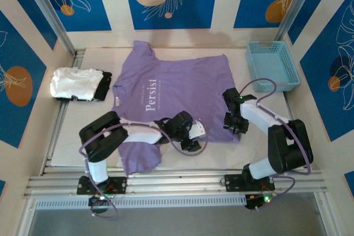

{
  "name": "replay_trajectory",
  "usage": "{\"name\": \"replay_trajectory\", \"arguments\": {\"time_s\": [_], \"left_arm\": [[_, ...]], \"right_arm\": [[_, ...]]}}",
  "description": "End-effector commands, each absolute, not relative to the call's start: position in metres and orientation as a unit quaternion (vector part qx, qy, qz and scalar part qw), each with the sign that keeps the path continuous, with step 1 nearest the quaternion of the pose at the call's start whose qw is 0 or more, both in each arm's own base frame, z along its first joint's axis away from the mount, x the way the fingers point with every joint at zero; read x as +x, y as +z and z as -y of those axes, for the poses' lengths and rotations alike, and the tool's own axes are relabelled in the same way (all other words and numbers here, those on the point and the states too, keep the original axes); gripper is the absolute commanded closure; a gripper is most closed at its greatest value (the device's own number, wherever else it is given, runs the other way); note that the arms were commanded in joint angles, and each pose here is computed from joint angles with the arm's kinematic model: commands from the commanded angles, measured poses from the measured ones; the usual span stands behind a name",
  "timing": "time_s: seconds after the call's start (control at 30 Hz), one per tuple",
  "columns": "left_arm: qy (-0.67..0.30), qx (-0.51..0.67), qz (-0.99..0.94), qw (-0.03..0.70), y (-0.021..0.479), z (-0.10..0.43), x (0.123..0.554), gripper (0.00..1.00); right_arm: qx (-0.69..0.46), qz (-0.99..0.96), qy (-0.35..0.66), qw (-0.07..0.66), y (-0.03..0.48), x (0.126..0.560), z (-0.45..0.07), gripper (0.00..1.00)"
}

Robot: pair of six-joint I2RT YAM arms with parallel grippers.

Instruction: Fold the inside-out t-shirt

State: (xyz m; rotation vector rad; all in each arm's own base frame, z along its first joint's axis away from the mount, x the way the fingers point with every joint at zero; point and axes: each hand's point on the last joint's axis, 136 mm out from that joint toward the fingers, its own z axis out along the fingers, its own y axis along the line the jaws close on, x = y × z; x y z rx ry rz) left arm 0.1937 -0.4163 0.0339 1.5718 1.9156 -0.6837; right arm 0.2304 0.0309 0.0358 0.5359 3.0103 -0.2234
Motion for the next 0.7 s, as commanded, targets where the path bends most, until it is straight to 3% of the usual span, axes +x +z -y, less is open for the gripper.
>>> {"name": "replay_trajectory", "arguments": {"time_s": [0.0, 0.1, 0.2, 0.27, 0.37, 0.67], "left_arm": [[-0.217, 0.612, -0.710, 0.273, 0.018, 0.418, 0.201, 0.49], [-0.200, 0.612, -0.716, 0.270, 0.010, 0.415, 0.206, 0.57], [-0.193, 0.606, -0.726, 0.261, 0.003, 0.409, 0.210, 0.69], [-0.189, 0.593, -0.742, 0.249, 0.000, 0.402, 0.215, 0.79], [-0.195, 0.572, -0.761, 0.235, 0.002, 0.388, 0.220, 0.98], [-0.280, 0.450, -0.814, 0.238, 0.040, 0.329, 0.227, 1.00]], "right_arm": [[0.163, -0.982, -0.090, 0.011, 0.033, 0.230, -0.026, 0.51], [0.155, -0.985, -0.076, -0.004, 0.027, 0.231, -0.030, 0.59], [0.144, -0.988, -0.058, 0.024, 0.035, 0.242, -0.037, 0.77], [0.127, -0.990, -0.030, 0.050, 0.046, 0.254, -0.046, 0.87], [0.092, -0.993, 0.020, 0.076, 0.063, 0.269, -0.063, 0.93], [-0.042, -0.965, 0.236, 0.107, 0.095, 0.332, -0.157, 0.92]]}}
